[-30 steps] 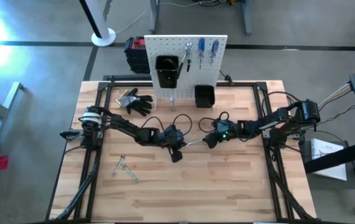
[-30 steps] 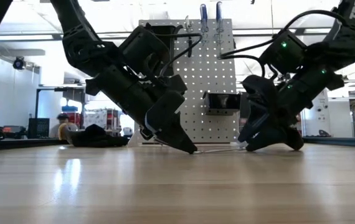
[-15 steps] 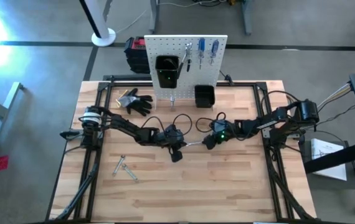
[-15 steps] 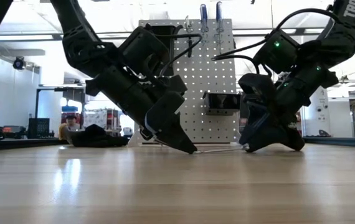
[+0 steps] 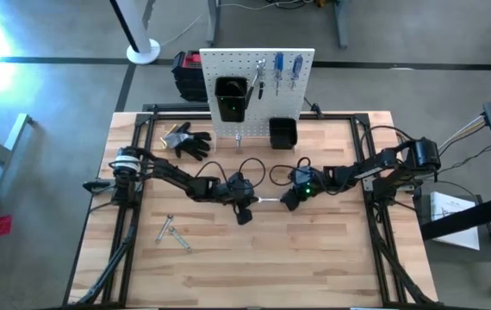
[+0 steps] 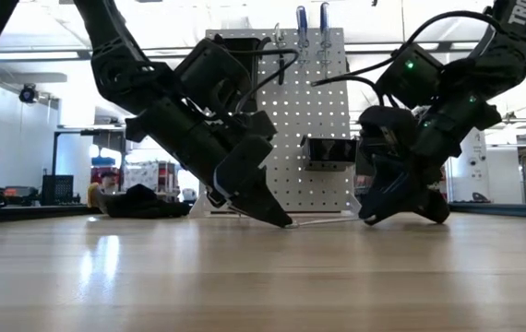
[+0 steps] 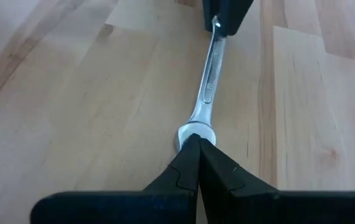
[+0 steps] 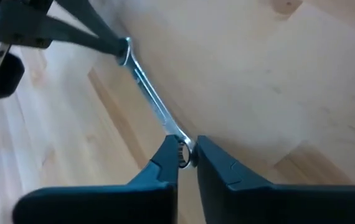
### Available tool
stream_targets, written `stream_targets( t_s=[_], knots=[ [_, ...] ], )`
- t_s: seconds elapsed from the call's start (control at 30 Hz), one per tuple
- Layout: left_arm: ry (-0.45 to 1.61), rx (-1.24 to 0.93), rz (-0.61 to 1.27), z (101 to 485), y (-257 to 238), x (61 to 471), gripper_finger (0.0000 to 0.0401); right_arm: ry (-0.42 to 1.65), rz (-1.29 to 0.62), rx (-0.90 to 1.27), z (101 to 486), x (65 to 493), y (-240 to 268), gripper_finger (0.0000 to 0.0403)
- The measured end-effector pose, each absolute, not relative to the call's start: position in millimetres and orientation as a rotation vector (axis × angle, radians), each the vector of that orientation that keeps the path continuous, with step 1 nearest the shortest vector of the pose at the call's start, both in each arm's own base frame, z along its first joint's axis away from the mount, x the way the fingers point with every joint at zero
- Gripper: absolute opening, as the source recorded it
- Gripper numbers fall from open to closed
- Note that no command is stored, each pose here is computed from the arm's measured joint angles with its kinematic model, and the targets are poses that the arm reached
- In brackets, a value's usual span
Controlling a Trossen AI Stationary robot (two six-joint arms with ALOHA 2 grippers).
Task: Hang tools onto peg board
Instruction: Hang the wrench on the peg board
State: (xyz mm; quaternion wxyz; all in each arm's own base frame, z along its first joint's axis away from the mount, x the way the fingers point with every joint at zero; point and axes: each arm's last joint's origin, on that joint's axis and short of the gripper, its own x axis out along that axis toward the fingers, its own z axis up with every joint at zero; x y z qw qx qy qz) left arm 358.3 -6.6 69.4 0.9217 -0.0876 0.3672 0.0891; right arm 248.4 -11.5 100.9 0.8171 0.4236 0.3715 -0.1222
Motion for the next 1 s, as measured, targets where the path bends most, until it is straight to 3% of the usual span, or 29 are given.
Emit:
stream_targets(
  t_s=[0.4,0.57,0.73,1.0],
  knots=[
    [0.757,-0.169,0.149,86,-11,353,0.0009,0.752,-0.200,0.731,116,248,-9,0.0000],
    [0.776,-0.112,0.139,111,-12,337,0.0049,0.794,-0.224,0.614,126,236,-4,0.0001],
    [0.619,-0.041,0.144,148,-11,339,0.0105,0.836,-0.234,0.510,139,225,-1,0.0001],
    [0.595,0.009,0.136,159,-8,365,0.0182,0.828,-0.183,0.400,165,233,10,0.0001]
  ],
)
